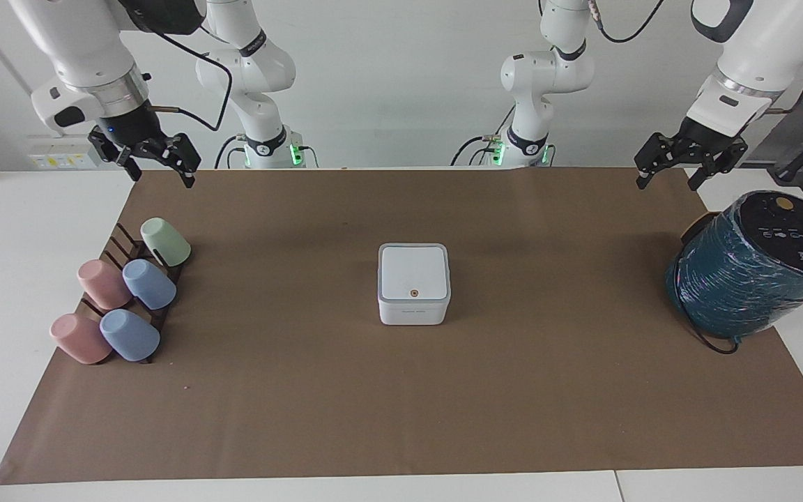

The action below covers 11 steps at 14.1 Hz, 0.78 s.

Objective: Close trash can lid

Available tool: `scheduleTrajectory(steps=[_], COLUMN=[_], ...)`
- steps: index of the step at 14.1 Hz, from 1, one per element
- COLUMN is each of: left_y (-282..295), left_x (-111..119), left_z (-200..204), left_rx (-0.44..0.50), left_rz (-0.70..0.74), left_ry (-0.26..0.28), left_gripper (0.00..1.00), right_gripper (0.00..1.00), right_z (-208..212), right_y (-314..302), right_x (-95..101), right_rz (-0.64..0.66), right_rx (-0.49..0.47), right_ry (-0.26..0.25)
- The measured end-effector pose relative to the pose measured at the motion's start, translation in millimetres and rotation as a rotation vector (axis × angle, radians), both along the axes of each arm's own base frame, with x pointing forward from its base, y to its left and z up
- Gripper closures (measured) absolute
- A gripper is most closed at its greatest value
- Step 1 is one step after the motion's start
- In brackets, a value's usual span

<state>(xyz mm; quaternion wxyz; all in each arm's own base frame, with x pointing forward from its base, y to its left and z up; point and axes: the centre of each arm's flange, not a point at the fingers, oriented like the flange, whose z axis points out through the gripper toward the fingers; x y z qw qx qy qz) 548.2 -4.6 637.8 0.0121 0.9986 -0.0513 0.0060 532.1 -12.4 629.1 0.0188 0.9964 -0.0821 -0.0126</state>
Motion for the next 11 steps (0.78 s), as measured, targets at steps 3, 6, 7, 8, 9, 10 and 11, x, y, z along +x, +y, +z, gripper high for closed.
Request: scheduleTrajectory(steps=[3, 6, 7, 8, 9, 10, 11], left_y=[-2.9, -3.7, -3.7, -3.7, -3.7, -3.7, -3.7], left_x=[-8.1, -9.9, -10.0, -10.0, -10.0, -10.1, -10.2], left_z=[-2.7, -2.1, -2.5, -2.9, -3.2, -3.4, -3.5], left_rx=[0.0, 0.0, 0.0, 0.0, 0.0, 0.0, 0.0], left_rz=[-0.006, -0.007, -0.007, -0.007, -0.007, -0.007, -0.007], left_ry=[0.01, 0.009, 0.01, 0.011, 0.012, 0.012, 0.012], left_gripper=[0.0, 0.0, 0.0, 0.0, 0.0, 0.0, 0.0], right_gripper=[0.0, 0.0, 0.0, 0.0, 0.0, 0.0, 0.0], right_z=[0.0, 0.0, 0.0, 0.0, 0.0, 0.0, 0.0], right_y=[0.0, 0.0, 0.0, 0.0, 0.0, 0.0, 0.0], right_x=[0.0, 0.0, 0.0, 0.0, 0.0, 0.0, 0.0], right_rz=[0.0, 0.0, 0.0, 0.0, 0.0, 0.0, 0.0], right_rx=[0.0, 0.0, 0.0, 0.0, 0.0, 0.0, 0.0], right_ry=[0.0, 0.0, 0.0, 0.0, 0.0, 0.0, 0.0])
